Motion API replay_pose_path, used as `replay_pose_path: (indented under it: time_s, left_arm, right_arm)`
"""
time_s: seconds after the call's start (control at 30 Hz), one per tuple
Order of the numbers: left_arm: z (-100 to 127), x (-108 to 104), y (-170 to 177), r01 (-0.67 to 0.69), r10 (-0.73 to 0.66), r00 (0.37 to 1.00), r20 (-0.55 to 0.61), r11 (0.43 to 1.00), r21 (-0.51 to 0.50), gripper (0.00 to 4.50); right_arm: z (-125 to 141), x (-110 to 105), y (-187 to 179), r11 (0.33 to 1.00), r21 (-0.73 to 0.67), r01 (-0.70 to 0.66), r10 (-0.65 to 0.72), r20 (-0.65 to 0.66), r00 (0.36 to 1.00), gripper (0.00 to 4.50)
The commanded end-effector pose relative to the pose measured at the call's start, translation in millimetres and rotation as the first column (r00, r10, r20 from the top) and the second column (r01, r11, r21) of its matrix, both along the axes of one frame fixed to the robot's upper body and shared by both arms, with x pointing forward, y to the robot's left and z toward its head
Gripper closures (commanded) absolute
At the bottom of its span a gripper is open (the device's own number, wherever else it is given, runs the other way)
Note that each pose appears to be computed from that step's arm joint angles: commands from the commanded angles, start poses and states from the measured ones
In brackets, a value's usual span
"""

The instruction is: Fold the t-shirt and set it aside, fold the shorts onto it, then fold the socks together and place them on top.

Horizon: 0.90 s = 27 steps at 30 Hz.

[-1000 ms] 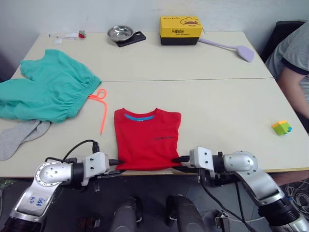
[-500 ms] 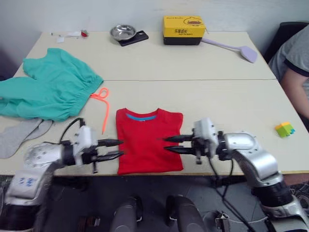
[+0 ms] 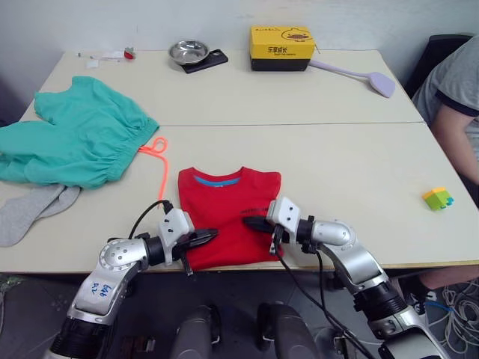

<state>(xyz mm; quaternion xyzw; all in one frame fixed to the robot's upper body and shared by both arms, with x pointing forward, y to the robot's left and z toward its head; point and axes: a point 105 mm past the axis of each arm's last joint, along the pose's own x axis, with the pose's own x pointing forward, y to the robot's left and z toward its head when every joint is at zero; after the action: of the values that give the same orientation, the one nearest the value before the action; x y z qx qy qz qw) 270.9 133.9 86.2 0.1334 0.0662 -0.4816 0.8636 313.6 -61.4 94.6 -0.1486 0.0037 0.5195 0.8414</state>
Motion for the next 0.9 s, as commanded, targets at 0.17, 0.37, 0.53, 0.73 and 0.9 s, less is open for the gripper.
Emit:
replay_pose_path:
  time_s: [0.17, 0.37, 0.53, 0.73, 0.9]
  left_arm:
    - [-12.0, 0.1, 28.9, -0.077, 0.076, 0.997, 0.009, 0.995, 0.065, 4.46]
    - [26.8, -1.5, 18.3, 0.064, -0.058, 0.992, 0.113, 0.997, -0.045, 4.46]
    - [47.1, 4.8, -5.8, 0.164, -0.151, 0.977, 0.148, 0.983, -0.079, 4.46]
    - [22.7, 26.0, -17.0, 0.119, -0.12, 0.989, 0.088, 0.993, 0.014, 4.46]
    - [12.6, 59.7, 5.6, -0.122, 0.119, 0.987, 0.108, 0.992, 0.028, 4.46]
  right_arm:
    - [-2.2, 25.2, -44.6, 0.973, -0.016, 0.231, -0.231, -0.044, 0.972, 4.5]
    - [36.7, 16.7, -37.8, 0.994, 0.054, 0.094, -0.096, 0.031, 0.995, 4.5]
    - [47.3, 4.5, 2.6, 0.997, 0.05, -0.06, 0.057, 0.064, 0.996, 4.5]
    - [25.8, 26.5, 27.1, 0.999, -0.053, 0.008, -0.003, 0.097, 0.995, 4.5]
    - [24.8, 67.1, 3.5, 0.969, -0.06, 0.241, -0.232, 0.134, 0.963, 4.5]
